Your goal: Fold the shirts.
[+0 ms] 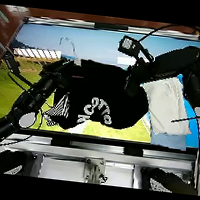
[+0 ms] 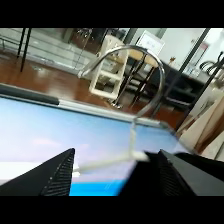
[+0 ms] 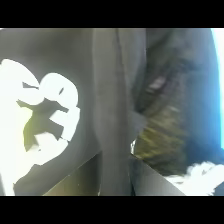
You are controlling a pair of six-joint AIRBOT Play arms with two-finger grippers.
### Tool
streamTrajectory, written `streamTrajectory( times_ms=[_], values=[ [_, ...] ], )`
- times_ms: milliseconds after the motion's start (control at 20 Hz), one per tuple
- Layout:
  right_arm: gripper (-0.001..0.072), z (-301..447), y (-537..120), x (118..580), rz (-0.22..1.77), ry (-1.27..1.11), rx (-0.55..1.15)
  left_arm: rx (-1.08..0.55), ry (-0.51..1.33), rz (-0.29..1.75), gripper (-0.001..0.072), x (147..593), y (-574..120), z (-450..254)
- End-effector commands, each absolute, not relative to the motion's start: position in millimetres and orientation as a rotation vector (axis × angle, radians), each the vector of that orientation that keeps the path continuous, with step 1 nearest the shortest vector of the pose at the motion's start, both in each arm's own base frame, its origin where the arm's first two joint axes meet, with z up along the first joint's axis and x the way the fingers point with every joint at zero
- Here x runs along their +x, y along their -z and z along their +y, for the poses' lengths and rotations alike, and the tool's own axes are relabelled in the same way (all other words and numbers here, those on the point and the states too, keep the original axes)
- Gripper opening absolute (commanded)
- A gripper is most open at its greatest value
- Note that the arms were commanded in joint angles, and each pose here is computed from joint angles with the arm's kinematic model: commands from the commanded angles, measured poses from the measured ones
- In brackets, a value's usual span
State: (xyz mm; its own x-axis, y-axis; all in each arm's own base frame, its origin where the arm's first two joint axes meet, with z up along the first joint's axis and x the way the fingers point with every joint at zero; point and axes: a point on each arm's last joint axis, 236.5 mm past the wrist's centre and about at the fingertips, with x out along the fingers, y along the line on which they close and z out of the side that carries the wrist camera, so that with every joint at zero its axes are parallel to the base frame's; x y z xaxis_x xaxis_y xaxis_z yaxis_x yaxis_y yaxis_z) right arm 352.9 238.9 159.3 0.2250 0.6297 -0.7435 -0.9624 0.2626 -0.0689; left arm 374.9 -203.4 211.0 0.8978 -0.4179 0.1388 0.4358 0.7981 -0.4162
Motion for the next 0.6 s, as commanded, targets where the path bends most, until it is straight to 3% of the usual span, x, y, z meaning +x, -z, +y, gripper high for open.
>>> streamTrajectory(
  times_ms=[0, 250, 300, 350, 550],
  values=[
    [0.0070, 241, -166, 351, 0.684, -1.175, -0.541, -0.393, 0.414, 0.044, 0.0605, 381, -194, -184],
    [0.0070, 241, -169, 357, 0.668, -1.149, -0.535, -0.322, 0.373, -0.138, 0.0580, 354, -262, -141],
    [0.0070, 241, -170, 359, 0.660, -1.143, -0.534, -0.325, 0.357, -0.163, 0.0503, 348, -273, -130],
    [0.0070, 241, -171, 361, 0.654, -1.139, -0.532, -0.310, 0.339, -0.172, 0.0491, 343, -279, -119],
    [0.0070, 241, -171, 361, 0.649, -1.138, -0.539, -0.274, 0.250, 0.034, 0.0511, 340, -238, -83]
  ],
)
